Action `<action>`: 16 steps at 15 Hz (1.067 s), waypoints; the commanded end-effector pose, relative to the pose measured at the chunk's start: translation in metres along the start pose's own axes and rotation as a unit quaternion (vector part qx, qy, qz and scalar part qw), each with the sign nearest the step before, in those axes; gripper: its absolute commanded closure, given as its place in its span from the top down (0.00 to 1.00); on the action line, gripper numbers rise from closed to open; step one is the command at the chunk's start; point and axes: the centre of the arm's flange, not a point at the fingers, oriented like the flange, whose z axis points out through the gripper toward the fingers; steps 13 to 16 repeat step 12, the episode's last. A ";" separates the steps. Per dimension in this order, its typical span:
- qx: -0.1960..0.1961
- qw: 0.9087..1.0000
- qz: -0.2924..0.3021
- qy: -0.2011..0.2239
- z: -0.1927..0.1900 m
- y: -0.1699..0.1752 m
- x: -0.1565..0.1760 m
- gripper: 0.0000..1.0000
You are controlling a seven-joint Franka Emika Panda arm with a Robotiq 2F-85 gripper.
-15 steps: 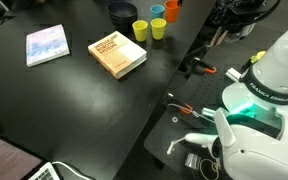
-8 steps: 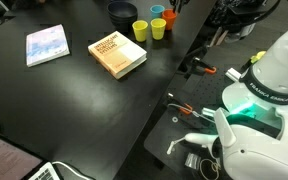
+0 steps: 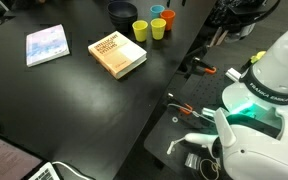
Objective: Unstack the stacked up plastic cups
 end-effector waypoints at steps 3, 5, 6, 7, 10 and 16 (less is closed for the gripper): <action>-0.005 0.998 -0.052 -0.041 -0.058 -0.049 0.000 1.00; -0.006 0.996 -0.072 -0.056 -0.067 -0.066 -0.001 1.00; -0.009 0.994 -0.085 -0.066 -0.071 -0.075 -0.001 1.00; -0.010 0.993 -0.093 -0.071 -0.074 -0.083 -0.002 1.00; -0.004 0.993 -0.091 -0.070 -0.063 -0.082 -0.005 1.00; -0.005 0.993 -0.090 -0.073 -0.059 -0.081 -0.006 1.00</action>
